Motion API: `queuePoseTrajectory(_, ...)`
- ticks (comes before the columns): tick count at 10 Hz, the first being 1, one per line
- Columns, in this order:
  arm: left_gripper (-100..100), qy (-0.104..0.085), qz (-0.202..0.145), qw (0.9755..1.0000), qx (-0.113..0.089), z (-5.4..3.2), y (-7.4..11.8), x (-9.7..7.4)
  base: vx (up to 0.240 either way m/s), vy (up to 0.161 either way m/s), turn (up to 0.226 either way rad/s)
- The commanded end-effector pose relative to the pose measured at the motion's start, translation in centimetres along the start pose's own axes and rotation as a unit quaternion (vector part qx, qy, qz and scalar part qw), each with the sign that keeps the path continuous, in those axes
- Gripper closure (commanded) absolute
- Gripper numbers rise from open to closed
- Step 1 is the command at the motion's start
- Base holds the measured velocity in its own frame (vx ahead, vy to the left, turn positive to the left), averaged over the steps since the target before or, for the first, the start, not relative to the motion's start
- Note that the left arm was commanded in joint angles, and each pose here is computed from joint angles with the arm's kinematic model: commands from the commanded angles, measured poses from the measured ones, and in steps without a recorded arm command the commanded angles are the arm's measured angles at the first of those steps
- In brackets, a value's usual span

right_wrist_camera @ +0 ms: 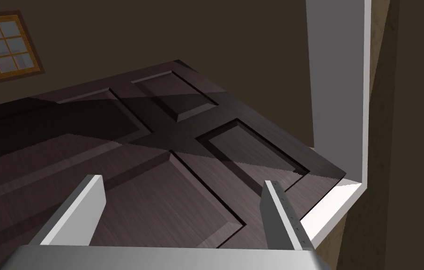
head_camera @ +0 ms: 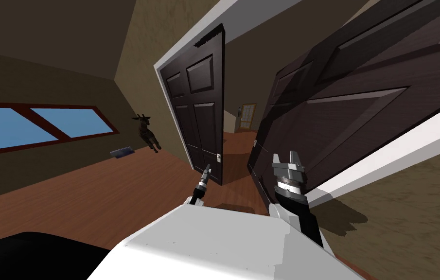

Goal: Push the door open

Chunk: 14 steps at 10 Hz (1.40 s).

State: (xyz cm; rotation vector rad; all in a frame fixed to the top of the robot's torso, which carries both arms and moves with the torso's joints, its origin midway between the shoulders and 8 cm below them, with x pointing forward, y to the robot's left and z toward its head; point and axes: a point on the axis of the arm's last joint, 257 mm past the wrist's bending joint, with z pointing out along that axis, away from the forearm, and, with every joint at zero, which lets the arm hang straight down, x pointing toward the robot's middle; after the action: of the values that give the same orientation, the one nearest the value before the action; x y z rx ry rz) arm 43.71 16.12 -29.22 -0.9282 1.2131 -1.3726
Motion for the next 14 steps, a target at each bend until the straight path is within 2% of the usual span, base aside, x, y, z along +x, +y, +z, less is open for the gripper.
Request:
queuePoseTrajectory(1,-100,0.008,-0.006,0.9999,-0.013,-0.4,1.4,0.9,0.095,0.085,-0.098)
queuePoseTrajectory(2,-100,0.008,-0.006,0.9999,-0.013,-0.4,1.4,0.9,0.057,0.045,-0.023)
queuePoseTrajectory(9,-100,0.034,-0.027,0.9974,-0.057,-1.7,5.8,3.8,0.069,0.062,-0.069)
queuePoseTrajectory(14,-100,0.045,-0.037,0.9955,-0.075,-2.39,7.5,5.1,0.061,0.052,-0.043)
